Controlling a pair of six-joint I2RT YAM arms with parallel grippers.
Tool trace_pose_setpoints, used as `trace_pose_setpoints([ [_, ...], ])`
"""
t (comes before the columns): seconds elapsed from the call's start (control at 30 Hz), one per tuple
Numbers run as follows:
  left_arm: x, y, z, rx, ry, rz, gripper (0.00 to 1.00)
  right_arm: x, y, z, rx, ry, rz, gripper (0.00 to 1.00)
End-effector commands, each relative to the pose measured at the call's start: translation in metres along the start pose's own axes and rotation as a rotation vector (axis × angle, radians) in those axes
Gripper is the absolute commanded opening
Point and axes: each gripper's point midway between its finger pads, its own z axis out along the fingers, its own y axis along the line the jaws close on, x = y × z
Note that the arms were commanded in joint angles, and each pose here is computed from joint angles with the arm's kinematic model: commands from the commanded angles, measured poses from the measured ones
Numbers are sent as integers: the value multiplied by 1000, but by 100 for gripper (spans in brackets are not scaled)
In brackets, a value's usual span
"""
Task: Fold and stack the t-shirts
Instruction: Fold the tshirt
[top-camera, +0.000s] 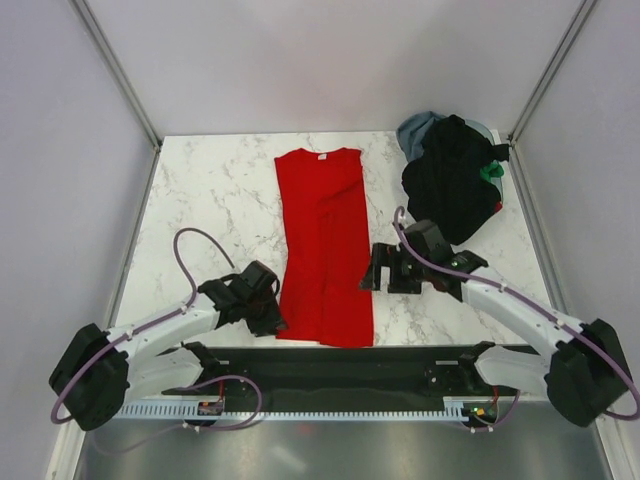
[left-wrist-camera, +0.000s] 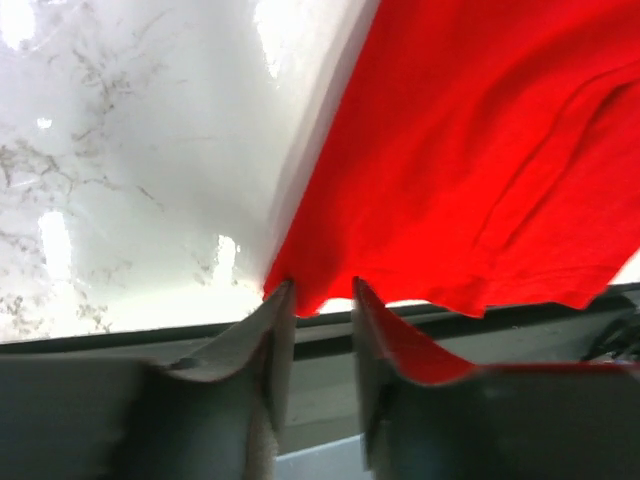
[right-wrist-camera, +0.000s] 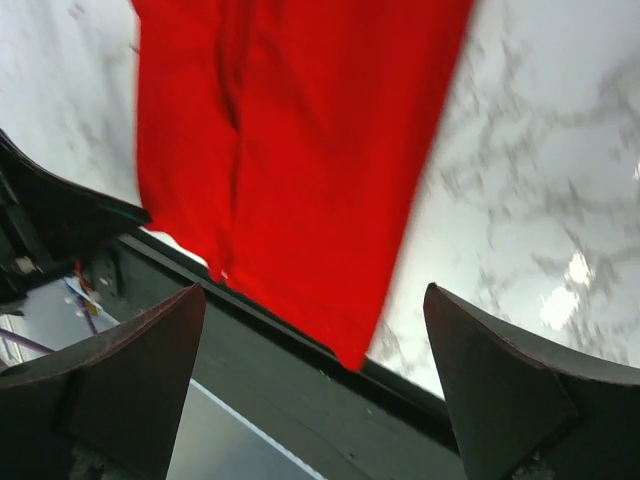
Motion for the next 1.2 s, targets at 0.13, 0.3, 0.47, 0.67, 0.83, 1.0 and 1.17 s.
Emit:
trace_pose_setpoints([
  [0.13,11,-7,16,21,4,-50,3,78,-43,-11,62,90,53,97],
  [0.3,23,-19,0,78,16,-131,2,119,-50,-13,66,166,65,95],
  [0.47,25,-18,-4,103,-2,-154,2,134,-56,-3,54,170,101,88],
  [0.67,31,-10,4,55,27,-149,2,139,-57,6,52,181,107,65],
  [0.83,27,-12,2,76,4,-149,3,141,-55,11,47,190,113,51],
  [1.0,29,-8,5,64,9,-149,3,146,-58,17,48,196,119,44],
  [1.17,30,-8,5,69,11,-145,2,150,-59,23,40,203,124,41],
])
